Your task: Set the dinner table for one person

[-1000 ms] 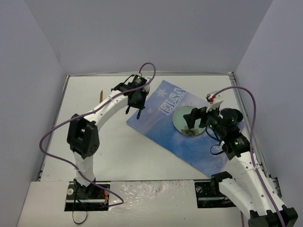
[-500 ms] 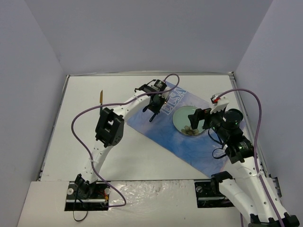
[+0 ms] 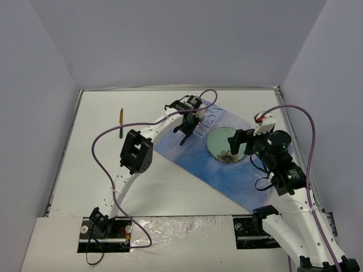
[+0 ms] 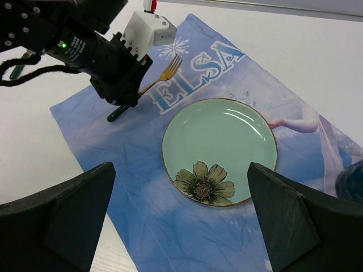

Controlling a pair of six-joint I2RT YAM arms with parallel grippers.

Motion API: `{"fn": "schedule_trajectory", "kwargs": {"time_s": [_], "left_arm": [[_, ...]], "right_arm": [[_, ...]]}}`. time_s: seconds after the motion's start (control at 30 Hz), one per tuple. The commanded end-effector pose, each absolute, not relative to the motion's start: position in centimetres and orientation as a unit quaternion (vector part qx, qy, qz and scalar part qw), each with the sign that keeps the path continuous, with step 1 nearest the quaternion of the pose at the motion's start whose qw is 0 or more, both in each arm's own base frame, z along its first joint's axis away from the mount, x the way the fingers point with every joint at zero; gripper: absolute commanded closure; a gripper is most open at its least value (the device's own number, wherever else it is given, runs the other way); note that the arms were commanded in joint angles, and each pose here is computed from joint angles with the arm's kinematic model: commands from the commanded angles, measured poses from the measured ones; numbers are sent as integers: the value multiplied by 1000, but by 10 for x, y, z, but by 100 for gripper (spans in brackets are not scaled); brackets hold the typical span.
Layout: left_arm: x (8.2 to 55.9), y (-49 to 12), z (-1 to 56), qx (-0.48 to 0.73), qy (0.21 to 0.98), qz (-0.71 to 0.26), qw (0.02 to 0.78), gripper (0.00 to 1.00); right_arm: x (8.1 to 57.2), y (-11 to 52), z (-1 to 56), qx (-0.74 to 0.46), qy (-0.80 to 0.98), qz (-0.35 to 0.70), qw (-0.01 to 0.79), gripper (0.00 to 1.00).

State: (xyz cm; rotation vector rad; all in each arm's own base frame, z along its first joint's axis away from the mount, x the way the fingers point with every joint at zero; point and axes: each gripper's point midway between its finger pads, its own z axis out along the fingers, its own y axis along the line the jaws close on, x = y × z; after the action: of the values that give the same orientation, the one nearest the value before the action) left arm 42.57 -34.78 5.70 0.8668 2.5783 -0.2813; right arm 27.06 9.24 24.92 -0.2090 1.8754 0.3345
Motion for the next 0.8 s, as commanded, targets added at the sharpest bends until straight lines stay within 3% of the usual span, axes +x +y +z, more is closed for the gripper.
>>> {"fn": "schedule_trajectory", "kwargs": {"time_s": [0.0, 0.7, 0.77], "left_arm": [[429, -345, 82, 302, 923, -99, 218, 100], [432, -327, 55, 291, 934, -67, 197, 100], [432, -328, 58, 294, 932, -69, 201, 95]], "right_arm": [[278, 93, 278, -81, 777, 147, 607, 0], [274, 94, 274, -74, 778, 154, 605, 0], [274, 94, 274, -74, 778, 154, 604, 0]]}}
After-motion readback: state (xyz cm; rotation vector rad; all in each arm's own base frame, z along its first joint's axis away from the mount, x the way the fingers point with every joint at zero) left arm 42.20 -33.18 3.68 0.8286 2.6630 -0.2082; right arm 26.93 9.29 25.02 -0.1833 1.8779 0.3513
